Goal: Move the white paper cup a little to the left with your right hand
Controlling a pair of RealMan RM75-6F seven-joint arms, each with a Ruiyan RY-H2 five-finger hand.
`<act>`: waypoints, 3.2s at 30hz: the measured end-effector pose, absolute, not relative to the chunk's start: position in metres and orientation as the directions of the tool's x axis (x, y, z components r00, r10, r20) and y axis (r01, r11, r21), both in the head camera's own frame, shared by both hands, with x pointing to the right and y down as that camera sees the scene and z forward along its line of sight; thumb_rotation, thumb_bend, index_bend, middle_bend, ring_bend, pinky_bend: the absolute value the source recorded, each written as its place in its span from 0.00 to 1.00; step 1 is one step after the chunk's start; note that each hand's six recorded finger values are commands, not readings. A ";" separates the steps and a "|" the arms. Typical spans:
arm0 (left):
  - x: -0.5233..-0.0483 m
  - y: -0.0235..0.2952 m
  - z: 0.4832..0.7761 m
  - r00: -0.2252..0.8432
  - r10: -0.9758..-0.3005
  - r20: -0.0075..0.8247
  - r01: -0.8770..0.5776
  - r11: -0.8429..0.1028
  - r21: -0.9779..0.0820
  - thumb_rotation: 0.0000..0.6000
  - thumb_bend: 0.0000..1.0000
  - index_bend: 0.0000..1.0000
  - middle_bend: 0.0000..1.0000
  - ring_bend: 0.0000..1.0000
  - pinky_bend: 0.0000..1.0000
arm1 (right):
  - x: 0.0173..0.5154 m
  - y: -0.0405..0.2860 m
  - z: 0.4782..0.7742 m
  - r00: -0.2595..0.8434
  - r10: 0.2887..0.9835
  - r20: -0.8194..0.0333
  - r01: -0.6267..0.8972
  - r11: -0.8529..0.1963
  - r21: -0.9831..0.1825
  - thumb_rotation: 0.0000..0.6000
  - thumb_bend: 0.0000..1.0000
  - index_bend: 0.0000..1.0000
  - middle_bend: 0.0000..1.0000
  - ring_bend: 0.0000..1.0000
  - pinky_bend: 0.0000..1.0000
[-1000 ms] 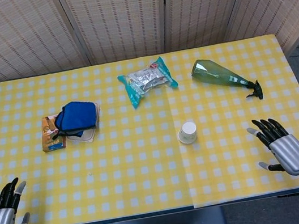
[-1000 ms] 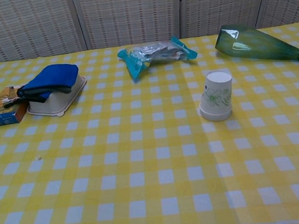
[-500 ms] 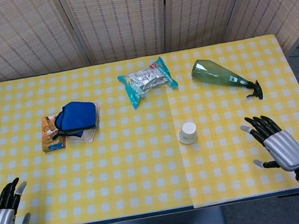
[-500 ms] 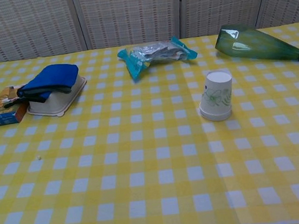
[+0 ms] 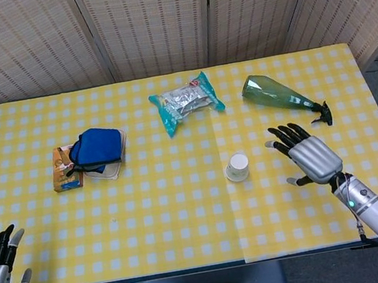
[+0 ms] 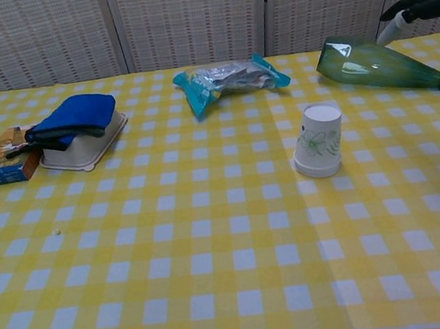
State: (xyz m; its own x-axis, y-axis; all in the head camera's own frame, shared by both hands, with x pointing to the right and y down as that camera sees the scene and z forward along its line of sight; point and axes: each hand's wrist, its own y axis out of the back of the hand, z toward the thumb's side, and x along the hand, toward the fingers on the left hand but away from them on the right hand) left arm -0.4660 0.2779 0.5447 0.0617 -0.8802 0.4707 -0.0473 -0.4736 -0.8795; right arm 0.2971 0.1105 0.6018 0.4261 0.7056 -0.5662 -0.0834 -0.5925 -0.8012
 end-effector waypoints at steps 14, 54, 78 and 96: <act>-0.473 0.275 0.546 0.042 -0.880 0.474 -0.055 -0.476 -0.878 1.00 0.38 0.00 0.00 0.04 0.29 | 0.235 0.070 0.634 0.426 0.619 -0.660 -0.151 -0.671 -0.726 1.00 0.16 0.18 0.00 0.00 0.00; -0.478 0.273 0.546 0.027 -0.882 0.470 -0.055 -0.471 -0.881 1.00 0.38 0.00 0.00 0.04 0.29 | 0.191 0.061 0.679 0.409 0.556 -0.724 -0.217 -0.711 -0.668 1.00 0.16 0.33 0.01 0.00 0.00; -0.472 0.275 0.556 0.044 -0.871 0.490 -0.039 -0.491 -0.870 1.00 0.38 0.00 0.00 0.04 0.29 | 0.192 0.046 0.652 0.430 0.598 -0.676 -0.161 -0.686 -0.710 1.00 0.17 0.40 0.03 0.00 0.00; -0.470 0.276 0.552 0.052 -0.873 0.484 -0.043 -0.487 -0.873 1.00 0.38 0.00 0.00 0.04 0.29 | 0.189 0.045 0.619 0.450 0.625 -0.638 -0.156 -0.649 -0.745 1.00 0.17 0.40 0.03 0.00 0.00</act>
